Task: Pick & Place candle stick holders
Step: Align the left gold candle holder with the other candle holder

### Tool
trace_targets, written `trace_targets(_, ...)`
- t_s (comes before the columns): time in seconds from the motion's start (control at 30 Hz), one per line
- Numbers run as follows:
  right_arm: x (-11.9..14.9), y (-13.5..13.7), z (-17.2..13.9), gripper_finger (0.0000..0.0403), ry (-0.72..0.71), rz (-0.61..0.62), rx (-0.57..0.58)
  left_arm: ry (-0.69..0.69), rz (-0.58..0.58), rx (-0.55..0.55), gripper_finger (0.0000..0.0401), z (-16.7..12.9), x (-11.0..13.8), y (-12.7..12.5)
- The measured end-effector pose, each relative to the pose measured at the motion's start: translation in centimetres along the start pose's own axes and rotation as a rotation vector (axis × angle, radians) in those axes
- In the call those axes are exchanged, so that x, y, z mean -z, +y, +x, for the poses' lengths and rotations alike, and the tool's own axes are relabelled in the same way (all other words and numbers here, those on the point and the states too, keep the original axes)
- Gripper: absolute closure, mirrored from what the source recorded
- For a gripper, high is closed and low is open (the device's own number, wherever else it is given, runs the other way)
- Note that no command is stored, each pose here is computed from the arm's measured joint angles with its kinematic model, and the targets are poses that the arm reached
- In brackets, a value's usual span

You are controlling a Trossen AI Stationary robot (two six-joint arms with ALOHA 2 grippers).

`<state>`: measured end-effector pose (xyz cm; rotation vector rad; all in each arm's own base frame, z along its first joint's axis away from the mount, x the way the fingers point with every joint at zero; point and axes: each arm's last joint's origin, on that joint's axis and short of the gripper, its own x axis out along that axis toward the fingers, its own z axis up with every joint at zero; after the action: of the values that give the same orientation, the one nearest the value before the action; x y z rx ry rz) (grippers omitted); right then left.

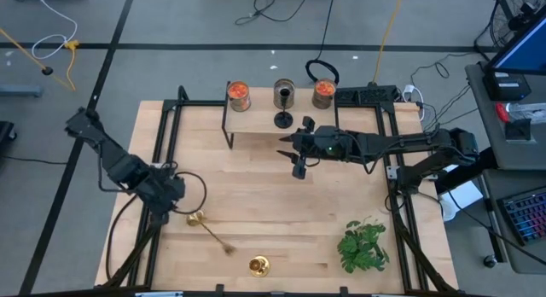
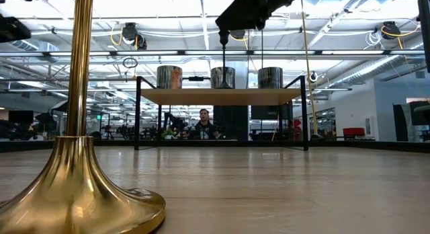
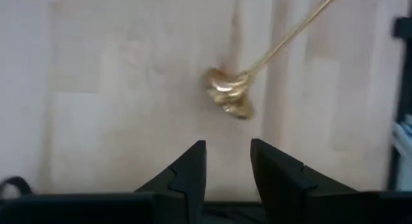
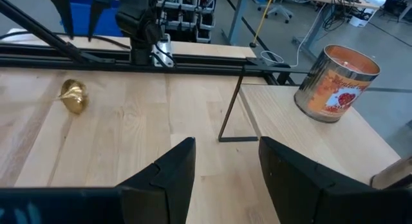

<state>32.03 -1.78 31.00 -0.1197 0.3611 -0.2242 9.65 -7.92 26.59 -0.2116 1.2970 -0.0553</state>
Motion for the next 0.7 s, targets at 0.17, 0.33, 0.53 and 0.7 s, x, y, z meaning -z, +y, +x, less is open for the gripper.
trace_targets(0.17, 0.0, 0.0, 0.0, 0.0232, -0.001, -0.005, -0.001, -0.088, 0.094, 0.009, 0.0274, 0.0, -0.4, -0.6)
trace_targets(0.33, -0.3, 0.0, 0.0, 0.0232, -0.031, -0.018, 0.002, -0.191, 0.213, 0.054, 0.0274, -0.1, -1.3, -1.4)
trace_targets(0.53, -0.2, 0.0, 0.1, 0.0232, -0.041, -0.024, 0.004, -0.289, 0.424, 0.095, 0.0274, 1.2, -3.3, -3.6)
trace_targets(0.7, 0.9, 0.1, 0.4, 0.0232, -0.05, -0.022, 0.008, -0.222, 0.587, 0.114, 0.0274, 4.0, -4.6, -5.5)
